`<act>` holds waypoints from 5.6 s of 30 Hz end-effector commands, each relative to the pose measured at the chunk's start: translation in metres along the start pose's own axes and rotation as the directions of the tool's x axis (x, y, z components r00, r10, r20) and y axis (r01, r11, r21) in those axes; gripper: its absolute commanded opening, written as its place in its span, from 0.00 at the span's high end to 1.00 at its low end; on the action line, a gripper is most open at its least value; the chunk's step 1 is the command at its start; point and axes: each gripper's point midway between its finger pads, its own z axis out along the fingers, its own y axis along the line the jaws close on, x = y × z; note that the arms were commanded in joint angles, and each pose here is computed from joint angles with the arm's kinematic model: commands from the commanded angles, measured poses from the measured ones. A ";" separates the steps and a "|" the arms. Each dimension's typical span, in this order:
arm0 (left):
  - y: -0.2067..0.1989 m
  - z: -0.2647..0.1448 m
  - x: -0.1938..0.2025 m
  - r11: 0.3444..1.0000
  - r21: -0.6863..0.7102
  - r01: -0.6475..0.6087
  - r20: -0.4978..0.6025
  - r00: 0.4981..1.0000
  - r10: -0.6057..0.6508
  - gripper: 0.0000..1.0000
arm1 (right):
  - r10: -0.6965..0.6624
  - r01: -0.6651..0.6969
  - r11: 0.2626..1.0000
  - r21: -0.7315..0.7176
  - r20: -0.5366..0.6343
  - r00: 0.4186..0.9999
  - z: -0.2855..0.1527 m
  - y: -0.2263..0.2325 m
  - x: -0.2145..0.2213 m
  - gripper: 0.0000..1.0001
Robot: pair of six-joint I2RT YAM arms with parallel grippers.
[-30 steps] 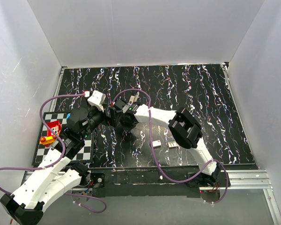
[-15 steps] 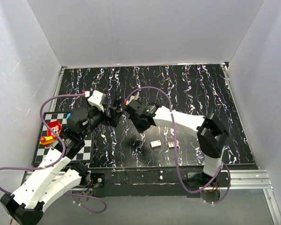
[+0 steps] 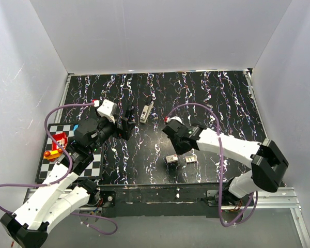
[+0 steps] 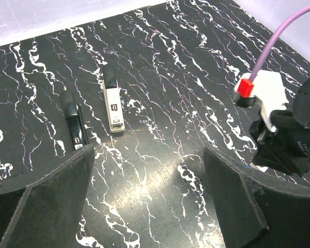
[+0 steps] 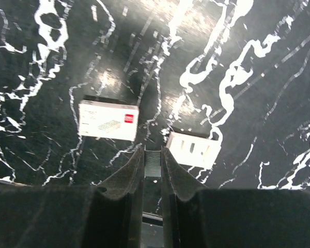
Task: Unload the staples from the stapler
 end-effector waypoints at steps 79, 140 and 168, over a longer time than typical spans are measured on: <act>0.002 0.011 0.013 1.000 -0.008 -0.004 -0.055 0.998 0.003 0.13 | 0.274 -0.272 0.959 0.074 -0.009 0.962 0.026 -0.056 0.042 0.89; -0.003 0.011 0.014 1.000 0.022 -0.001 -0.060 0.998 0.003 0.13 | 0.277 -0.280 0.958 0.057 0.055 0.959 0.013 -0.057 0.021 0.64; -0.072 0.027 0.110 0.970 0.144 0.198 -0.469 0.877 -0.110 0.63 | 0.310 -0.310 0.951 0.009 0.048 0.950 0.006 -0.078 0.050 0.61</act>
